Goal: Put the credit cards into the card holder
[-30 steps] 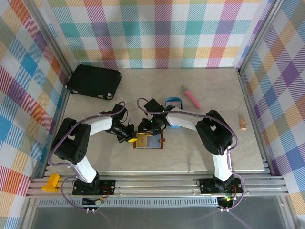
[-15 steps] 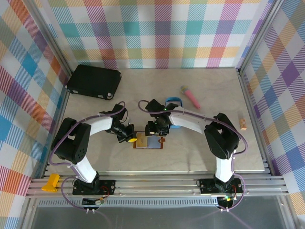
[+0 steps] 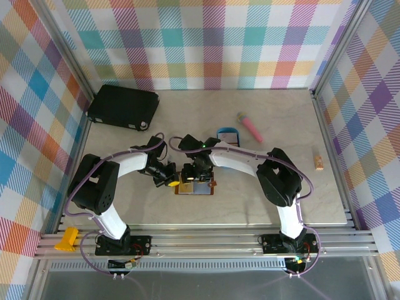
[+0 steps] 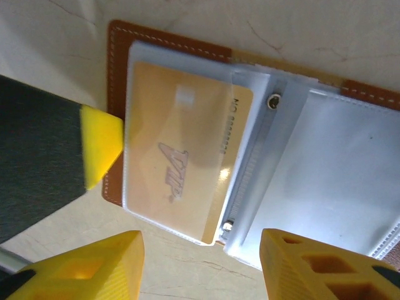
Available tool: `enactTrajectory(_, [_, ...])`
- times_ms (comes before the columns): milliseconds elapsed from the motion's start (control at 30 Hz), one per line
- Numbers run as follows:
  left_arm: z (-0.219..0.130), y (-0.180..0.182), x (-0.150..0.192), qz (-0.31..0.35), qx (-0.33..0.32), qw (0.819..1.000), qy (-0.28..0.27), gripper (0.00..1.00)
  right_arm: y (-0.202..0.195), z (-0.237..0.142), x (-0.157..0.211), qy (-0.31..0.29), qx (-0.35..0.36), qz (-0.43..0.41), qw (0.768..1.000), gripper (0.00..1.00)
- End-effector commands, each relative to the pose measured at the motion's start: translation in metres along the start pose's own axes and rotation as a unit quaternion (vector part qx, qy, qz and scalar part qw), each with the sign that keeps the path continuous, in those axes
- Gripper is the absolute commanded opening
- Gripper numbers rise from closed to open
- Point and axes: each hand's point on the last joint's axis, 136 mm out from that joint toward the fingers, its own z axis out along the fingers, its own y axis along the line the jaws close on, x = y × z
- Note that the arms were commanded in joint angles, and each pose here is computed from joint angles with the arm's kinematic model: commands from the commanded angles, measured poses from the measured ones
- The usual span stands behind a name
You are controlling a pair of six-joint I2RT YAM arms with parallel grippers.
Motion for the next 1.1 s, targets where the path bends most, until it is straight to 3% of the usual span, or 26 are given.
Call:
enactTrajectory(0, [0.007,0.016,0.002,-0.016,-0.024,0.999,0.012,0.0,-0.016,0.004,0.006,0.011,0.037,0.017,0.999,0.52])
enactTrajectory(533, [0.007,0.016,0.003,-0.016,-0.024,1.0,0.013,0.0,-0.054,0.005,0.015,0.015,0.107,0.035,0.994,0.54])
enactTrajectory(1067, [0.007,0.016,0.004,-0.016,-0.023,0.999,0.014,0.0,-0.051,0.004,0.007,0.002,0.061,0.053,0.997,0.54])
